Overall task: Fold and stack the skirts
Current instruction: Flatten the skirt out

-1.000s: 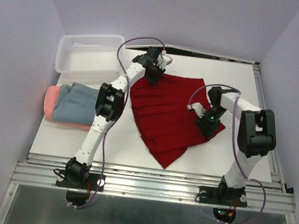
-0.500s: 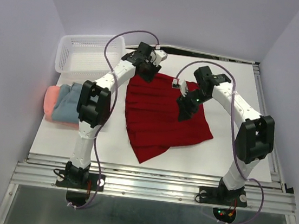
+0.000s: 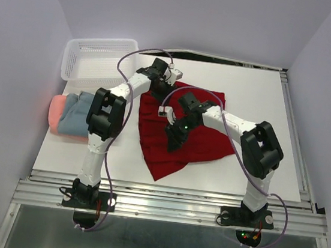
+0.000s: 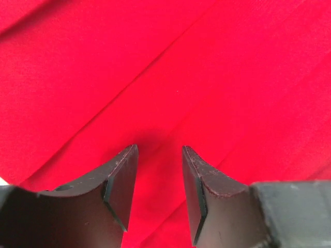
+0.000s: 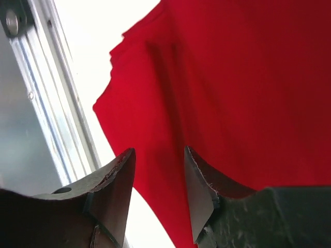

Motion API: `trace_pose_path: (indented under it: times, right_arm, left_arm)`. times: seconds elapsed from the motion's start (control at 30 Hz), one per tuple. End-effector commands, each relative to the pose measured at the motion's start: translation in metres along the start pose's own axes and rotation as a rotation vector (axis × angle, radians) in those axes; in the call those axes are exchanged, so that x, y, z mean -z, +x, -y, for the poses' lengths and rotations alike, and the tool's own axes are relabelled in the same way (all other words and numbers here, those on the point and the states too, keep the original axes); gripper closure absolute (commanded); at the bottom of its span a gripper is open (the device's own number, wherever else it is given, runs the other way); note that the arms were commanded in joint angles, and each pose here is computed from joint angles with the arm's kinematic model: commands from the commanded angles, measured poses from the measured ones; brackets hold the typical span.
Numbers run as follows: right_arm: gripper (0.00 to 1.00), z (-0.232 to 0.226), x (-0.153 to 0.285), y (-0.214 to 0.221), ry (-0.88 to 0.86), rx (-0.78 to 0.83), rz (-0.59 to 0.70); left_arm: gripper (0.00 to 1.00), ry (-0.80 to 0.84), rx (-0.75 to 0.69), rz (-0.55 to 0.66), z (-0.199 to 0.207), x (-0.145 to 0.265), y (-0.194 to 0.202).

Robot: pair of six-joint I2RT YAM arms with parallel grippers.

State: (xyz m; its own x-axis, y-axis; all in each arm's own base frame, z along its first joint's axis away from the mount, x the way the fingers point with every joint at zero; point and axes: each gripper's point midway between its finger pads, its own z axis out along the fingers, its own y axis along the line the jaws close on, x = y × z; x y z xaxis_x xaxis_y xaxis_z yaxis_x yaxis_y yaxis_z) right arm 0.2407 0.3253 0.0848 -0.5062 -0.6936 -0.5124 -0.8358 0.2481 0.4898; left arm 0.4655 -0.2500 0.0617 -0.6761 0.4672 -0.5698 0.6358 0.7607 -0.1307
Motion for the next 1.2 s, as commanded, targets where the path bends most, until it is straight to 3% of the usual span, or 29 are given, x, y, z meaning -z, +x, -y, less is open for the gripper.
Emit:
trace_pose_path:
  times: [0.0, 0.2, 0.33, 0.43, 0.47, 0.5, 0.53, 0.57, 0.7, 0.73, 0.8, 0.9, 0.93, 1.0, 1.07, 1.17]
  right_arm:
    - [0.53, -0.030, -0.020, 0.007, -0.081, 0.052, -0.018]
    - [0.57, -0.077, -0.025, 0.052, -0.207, 0.127, -0.164]
    - [0.64, -0.107, -0.004, 0.080, -0.343, 0.156, -0.262]
    - [0.69, -0.113, 0.010, 0.093, -0.350, 0.175, -0.316]
    - [0.62, -0.116, 0.012, 0.097, -0.348, 0.183, -0.328]
    - [0.45, -0.114, 0.017, 0.101, -0.311, 0.216, -0.335]
    - [0.45, -0.115, 0.020, 0.102, -0.291, 0.243, -0.337]
    - [0.29, -0.114, 0.023, 0.101, -0.264, 0.256, -0.332]
    - [0.27, -0.106, 0.044, 0.063, -0.092, 0.293, -0.210]
    - [0.29, -0.096, 0.050, 0.042, -0.026, 0.321, -0.130]
    - [0.36, -0.039, 0.086, 0.004, 0.117, 0.174, 0.058]
    - [0.41, 0.027, 0.127, -0.027, 0.258, 0.075, 0.174]
    - [0.44, 0.072, 0.141, -0.022, 0.311, -0.016, 0.193]
    - [0.45, 0.103, 0.162, -0.040, 0.356, -0.023, 0.248]
    - [0.47, 0.136, 0.155, -0.033, 0.396, -0.033, 0.199]
    - [0.48, 0.165, 0.148, -0.024, 0.460, -0.026, 0.147]
  left_arm:
    - [0.50, 0.013, 0.035, 0.010, -0.002, 0.001, -0.009]
    - [0.50, 0.006, 0.041, 0.014, -0.008, -0.003, -0.014]
    - [0.50, 0.002, 0.040, 0.021, -0.010, -0.005, -0.019]
    - [0.50, 0.000, 0.038, 0.025, -0.011, -0.004, -0.022]
    - [0.50, -0.002, 0.034, 0.026, -0.011, -0.004, -0.022]
    - [0.50, -0.005, 0.028, 0.024, -0.012, -0.004, -0.022]
    - [0.50, -0.007, 0.025, 0.021, -0.012, -0.004, -0.022]
    - [0.50, -0.004, 0.019, 0.020, -0.012, -0.003, -0.022]
    - [0.50, -0.008, -0.020, 0.022, -0.013, 0.001, -0.022]
    - [0.50, 0.003, -0.037, 0.034, -0.011, 0.003, -0.025]
    - [0.50, 0.022, -0.089, 0.083, -0.003, 0.021, -0.036]
    - [0.49, 0.049, -0.149, 0.180, 0.006, 0.051, -0.058]
    - [0.48, 0.054, -0.160, 0.204, 0.008, 0.058, -0.064]
    - [0.46, 0.034, -0.181, 0.253, 0.007, 0.073, -0.078]
    - [0.44, -0.002, -0.196, 0.302, 0.003, 0.085, -0.094]
    - [0.44, -0.026, -0.206, 0.284, -0.004, 0.079, -0.096]
